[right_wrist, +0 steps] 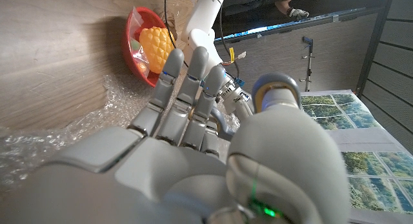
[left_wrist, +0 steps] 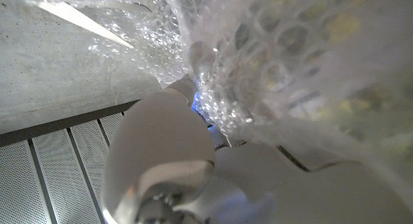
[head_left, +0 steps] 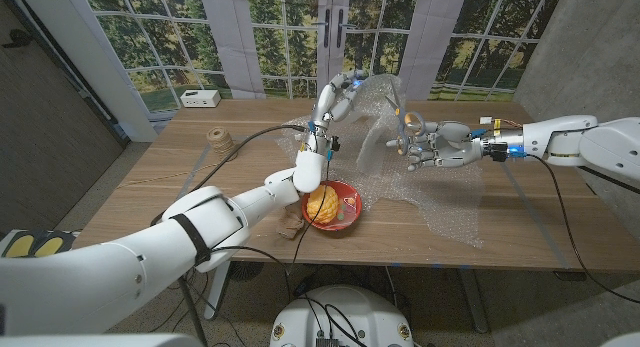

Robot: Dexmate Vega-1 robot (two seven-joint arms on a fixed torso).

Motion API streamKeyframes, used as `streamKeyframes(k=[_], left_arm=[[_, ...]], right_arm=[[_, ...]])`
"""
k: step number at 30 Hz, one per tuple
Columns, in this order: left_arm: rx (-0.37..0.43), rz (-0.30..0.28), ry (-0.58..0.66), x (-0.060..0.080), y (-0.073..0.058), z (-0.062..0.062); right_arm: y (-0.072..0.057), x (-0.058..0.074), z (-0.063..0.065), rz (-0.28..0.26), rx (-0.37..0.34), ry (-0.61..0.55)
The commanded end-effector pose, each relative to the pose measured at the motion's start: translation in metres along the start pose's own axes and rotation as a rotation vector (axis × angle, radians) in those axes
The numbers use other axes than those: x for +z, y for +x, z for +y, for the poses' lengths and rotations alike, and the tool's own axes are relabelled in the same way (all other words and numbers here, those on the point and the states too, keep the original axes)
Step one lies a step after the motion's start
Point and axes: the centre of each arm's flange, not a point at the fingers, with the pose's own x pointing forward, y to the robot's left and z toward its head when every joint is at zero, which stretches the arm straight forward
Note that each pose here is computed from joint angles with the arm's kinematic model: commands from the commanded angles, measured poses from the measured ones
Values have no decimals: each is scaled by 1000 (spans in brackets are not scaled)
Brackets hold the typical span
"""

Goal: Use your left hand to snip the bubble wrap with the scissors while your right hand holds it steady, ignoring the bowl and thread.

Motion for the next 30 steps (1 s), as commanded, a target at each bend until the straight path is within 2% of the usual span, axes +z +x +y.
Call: streamKeyframes(k=[1, 3, 7, 10, 17, 26, 30], left_arm=[[-73, 28, 71, -2, 0, -8], [-58, 25, 78, -3, 0, -8], [-105, 50, 122, -2, 0, -10], [-108, 63, 135, -2, 0, -12], [-31, 2, 153, -6, -2, -15], [-23, -26, 233, -7, 1, -22], [-29, -15, 252, -10, 2, -22]], right_arm=[[-2, 5, 12, 2, -2, -40], [-3, 6, 12, 0, -2, -41], [-6, 9, 17, -6, -3, -60], [-7, 9, 18, -13, -6, -62], [-8, 10, 22, -16, 0, -51], [-3, 8, 23, -14, 18, -34], [-3, 7, 23, -14, 21, -23]])
